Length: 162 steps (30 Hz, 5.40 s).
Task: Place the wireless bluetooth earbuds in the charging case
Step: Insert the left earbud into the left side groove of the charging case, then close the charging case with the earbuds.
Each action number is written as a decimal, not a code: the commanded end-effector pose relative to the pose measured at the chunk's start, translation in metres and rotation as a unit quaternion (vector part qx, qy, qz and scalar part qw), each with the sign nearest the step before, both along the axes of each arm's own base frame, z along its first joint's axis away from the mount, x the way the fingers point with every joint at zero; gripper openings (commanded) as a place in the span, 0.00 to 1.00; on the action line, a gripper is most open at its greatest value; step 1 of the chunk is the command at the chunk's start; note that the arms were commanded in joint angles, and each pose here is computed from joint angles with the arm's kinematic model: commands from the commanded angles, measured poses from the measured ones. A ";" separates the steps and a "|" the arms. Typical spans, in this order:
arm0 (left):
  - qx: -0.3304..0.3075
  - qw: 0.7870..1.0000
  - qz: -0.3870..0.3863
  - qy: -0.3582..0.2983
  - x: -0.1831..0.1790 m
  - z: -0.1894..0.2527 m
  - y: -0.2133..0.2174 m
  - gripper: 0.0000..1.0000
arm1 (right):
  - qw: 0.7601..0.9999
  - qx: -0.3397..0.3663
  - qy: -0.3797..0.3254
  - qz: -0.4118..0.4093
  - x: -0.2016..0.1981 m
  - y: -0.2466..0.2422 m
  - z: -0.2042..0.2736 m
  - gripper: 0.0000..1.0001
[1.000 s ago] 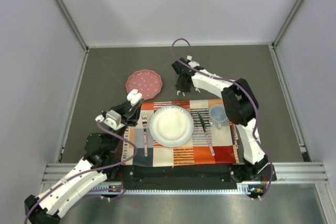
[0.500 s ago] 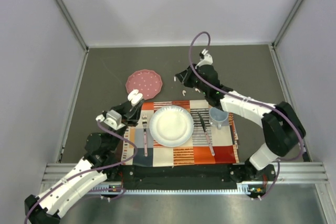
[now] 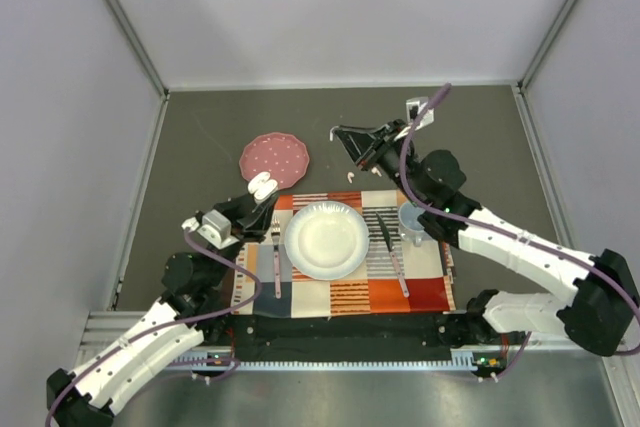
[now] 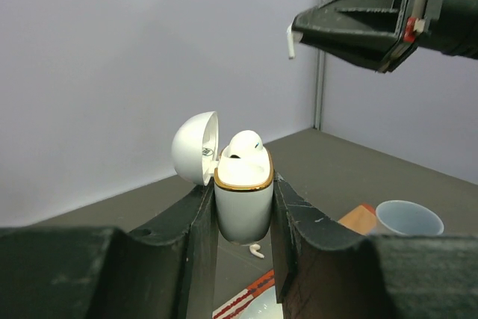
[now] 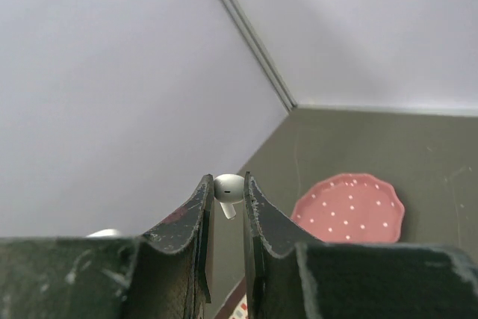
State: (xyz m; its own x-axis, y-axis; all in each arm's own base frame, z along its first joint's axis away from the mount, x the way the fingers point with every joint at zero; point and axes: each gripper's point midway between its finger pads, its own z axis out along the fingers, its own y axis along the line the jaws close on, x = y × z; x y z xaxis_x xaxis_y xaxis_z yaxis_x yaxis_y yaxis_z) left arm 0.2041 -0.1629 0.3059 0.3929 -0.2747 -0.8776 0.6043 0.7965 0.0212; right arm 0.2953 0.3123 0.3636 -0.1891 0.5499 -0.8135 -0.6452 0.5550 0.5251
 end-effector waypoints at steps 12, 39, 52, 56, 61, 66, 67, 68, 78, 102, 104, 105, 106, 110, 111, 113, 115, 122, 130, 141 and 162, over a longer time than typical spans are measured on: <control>-0.009 0.995 -0.086 -0.051 -0.019 0.022 -0.026 0.00 | 0.986 0.021 -0.140 0.092 -0.094 0.021 0.068 0.00; -0.003 0.994 -0.096 -0.053 -0.019 0.017 -0.031 0.00 | 0.965 -0.004 -0.138 0.222 -0.142 0.092 0.045 0.00; -0.005 0.994 -0.094 -0.053 -0.020 0.017 -0.029 0.00 | 0.968 -0.001 -0.113 0.223 -0.135 0.106 0.033 0.00; -0.007 0.994 -0.092 -0.054 -0.021 0.018 -0.027 0.00 | 0.969 -0.005 -0.111 0.220 -0.134 0.108 0.031 0.00; -0.009 0.995 -0.088 -0.055 -0.021 0.018 -0.026 0.00 | 0.968 -0.010 -0.108 0.224 -0.134 0.112 0.025 0.00; -0.008 0.995 -0.089 -0.053 -0.021 0.017 -0.026 0.00 | 0.969 -0.013 -0.103 0.225 -0.133 0.115 0.020 0.00; -0.009 0.995 -0.088 -0.052 -0.020 0.017 -0.026 0.00 | 0.969 -0.011 -0.102 0.226 -0.133 0.115 0.020 0.00; -0.009 0.995 -0.088 -0.053 -0.020 0.017 -0.026 0.00 | 0.969 -0.011 -0.100 0.227 -0.134 0.115 0.019 0.00; -0.020 0.996 -0.074 -0.053 -0.019 0.018 -0.019 0.00 | 0.970 -0.032 -0.100 0.220 -0.136 0.115 0.006 0.00; -0.023 0.996 -0.065 -0.052 -0.017 0.019 -0.017 0.00 | 0.970 -0.051 -0.101 0.217 -0.135 0.113 -0.003 0.05; -0.023 0.996 -0.065 -0.051 -0.016 0.018 -0.017 0.00 | 0.970 -0.052 -0.103 0.214 -0.135 0.113 -0.002 0.07; -0.023 0.996 -0.065 -0.051 -0.016 0.018 -0.017 0.00 | 0.970 -0.053 -0.103 0.214 -0.134 0.113 -0.003 0.09; -0.023 0.996 -0.064 -0.050 -0.016 0.017 -0.017 0.00 | 0.970 -0.054 -0.103 0.213 -0.134 0.113 -0.003 0.10; -0.022 0.996 -0.064 -0.049 -0.016 0.017 -0.017 0.00 | 0.971 -0.055 -0.102 0.211 -0.133 0.112 -0.003 0.14; -0.023 0.997 -0.063 -0.049 -0.015 0.017 -0.017 0.00 | 0.971 -0.054 -0.101 0.209 -0.133 0.112 -0.003 0.16; -0.022 0.997 -0.064 -0.048 -0.016 0.016 -0.017 0.00 | 0.971 -0.055 -0.104 0.208 -0.133 0.111 -0.002 0.17; -0.021 0.996 -0.065 -0.049 -0.016 0.016 -0.017 0.00 | 0.971 -0.056 -0.104 0.207 -0.132 0.111 -0.003 0.20; -0.022 0.997 -0.064 -0.048 -0.016 0.016 -0.017 0.00 | 0.972 -0.052 -0.105 0.204 -0.132 0.109 0.000 0.26; -0.021 0.996 -0.066 -0.047 -0.016 0.015 -0.018 0.00 | 0.972 -0.052 -0.101 0.204 -0.132 0.111 -0.001 0.28; -0.020 0.996 -0.068 -0.049 -0.017 0.016 -0.018 0.00 | 0.977 -0.071 -0.078 0.183 -0.120 0.115 -0.007 0.28; -0.017 0.997 -0.059 -0.035 -0.012 0.011 -0.017 0.00 | 0.987 -0.059 -0.124 0.079 -0.105 0.061 0.054 0.70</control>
